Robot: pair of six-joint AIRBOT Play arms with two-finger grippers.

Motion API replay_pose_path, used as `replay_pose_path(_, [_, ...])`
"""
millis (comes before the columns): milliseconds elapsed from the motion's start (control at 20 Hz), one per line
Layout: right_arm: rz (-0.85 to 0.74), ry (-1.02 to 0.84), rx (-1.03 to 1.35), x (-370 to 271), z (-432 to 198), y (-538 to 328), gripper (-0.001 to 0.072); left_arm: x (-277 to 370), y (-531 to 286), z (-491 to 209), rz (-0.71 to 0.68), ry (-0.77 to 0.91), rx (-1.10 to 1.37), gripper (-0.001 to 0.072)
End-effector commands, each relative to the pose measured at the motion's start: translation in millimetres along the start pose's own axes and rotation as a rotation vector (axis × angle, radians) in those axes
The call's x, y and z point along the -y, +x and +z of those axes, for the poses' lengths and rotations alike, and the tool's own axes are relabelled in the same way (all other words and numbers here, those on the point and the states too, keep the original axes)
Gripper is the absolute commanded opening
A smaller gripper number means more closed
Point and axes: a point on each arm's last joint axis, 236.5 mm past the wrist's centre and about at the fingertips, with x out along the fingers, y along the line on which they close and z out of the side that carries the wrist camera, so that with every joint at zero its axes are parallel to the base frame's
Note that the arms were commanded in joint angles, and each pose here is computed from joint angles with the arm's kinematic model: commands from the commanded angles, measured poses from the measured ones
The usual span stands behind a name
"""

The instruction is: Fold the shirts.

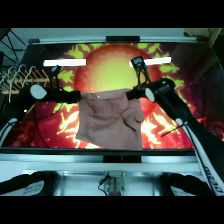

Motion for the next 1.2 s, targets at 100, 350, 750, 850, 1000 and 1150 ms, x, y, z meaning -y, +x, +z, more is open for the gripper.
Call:
replay_pose_path(100, [0.0, 0.008, -0.055, 1, -9, -13, 0.0063, -12, 1, 12, 0.004, 0.25, -0.042, 0.0039])
replay_pose_path(350, [0.224, 0.101, -0.37, -50, -98, -68, 0.0063, -15, -26, -44, 0.021, 0.385, -0.21, 0.0037])
replay_pose_path(750, [0.351, 0.192, -0.584, -87, -234, -77, 0.0063, -29, -39, -148, 0.005, 0.397, -0.286, 0.0036])
replay_pose_path(850, [0.374, 0.23, -0.611, -97, -250, -66, 0.0063, -25, -38, -170, -0.017, 0.441, -0.346, 0.0037])
replay_pose_path(1000, [0.403, 0.275, -0.631, -109, -259, -48, 0.0063, -27, -29, -206, -0.029, 0.449, -0.425, 0.004])
replay_pose_path(1150, [0.455, 0.269, -0.683, -121, -268, -44, 0.0063, -26, -29, -208, -0.022, 0.379, -0.427, 0.0405])
